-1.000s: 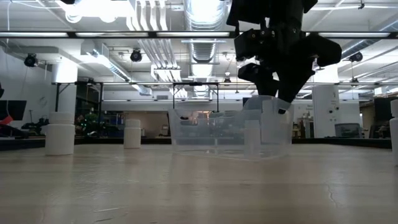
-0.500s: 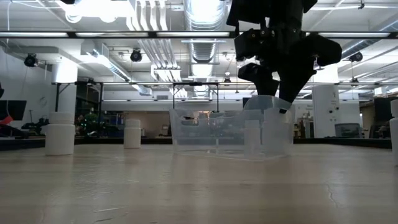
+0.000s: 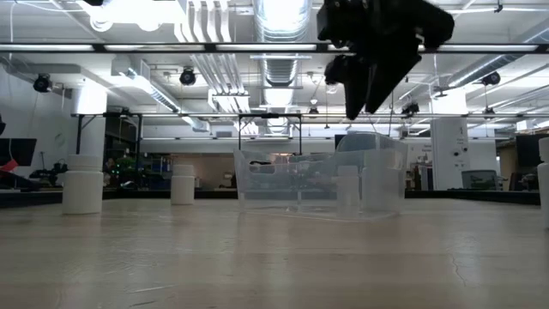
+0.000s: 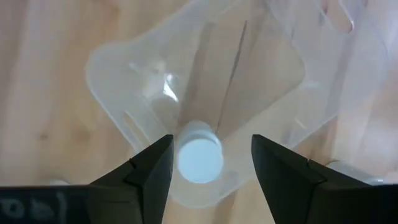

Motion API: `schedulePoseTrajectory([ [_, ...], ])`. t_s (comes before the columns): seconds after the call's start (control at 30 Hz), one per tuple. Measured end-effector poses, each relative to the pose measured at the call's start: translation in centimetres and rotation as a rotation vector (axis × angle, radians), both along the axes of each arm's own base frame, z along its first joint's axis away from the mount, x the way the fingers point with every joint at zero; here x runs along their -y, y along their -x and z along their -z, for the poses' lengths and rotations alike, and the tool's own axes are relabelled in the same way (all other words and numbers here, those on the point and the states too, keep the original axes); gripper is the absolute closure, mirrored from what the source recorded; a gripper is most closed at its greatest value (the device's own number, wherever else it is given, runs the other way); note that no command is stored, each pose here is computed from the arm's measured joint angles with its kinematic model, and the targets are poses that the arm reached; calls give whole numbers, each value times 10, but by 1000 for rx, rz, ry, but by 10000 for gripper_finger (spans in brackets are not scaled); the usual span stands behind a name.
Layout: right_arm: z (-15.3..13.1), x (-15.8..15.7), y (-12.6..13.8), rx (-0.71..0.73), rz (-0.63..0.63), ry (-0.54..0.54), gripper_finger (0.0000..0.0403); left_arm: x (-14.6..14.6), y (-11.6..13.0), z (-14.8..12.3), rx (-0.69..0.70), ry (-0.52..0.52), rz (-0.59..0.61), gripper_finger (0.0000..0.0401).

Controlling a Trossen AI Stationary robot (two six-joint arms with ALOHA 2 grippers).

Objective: Pick and place pill bottles into a basket
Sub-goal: Put the white pill bottle into the transparent bin

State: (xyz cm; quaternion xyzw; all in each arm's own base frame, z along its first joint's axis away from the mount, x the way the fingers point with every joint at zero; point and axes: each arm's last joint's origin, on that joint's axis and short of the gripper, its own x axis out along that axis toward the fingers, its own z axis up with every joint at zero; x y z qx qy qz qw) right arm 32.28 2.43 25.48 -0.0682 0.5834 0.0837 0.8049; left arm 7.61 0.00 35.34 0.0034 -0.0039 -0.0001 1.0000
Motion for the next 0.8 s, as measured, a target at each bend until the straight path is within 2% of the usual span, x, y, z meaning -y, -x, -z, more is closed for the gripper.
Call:
schedulePoseTrajectory([
  [0.17,-11,-9,11,-5,49,-99,197,0,0,0,0,0,0,401],
  [0.47,-28,-32,31,-7,55,-131,197,0,0,0,0,0,0,401],
  [0.8,-24,-67,44,-55,63,-163,197,0,0,0,0,0,0,401],
])
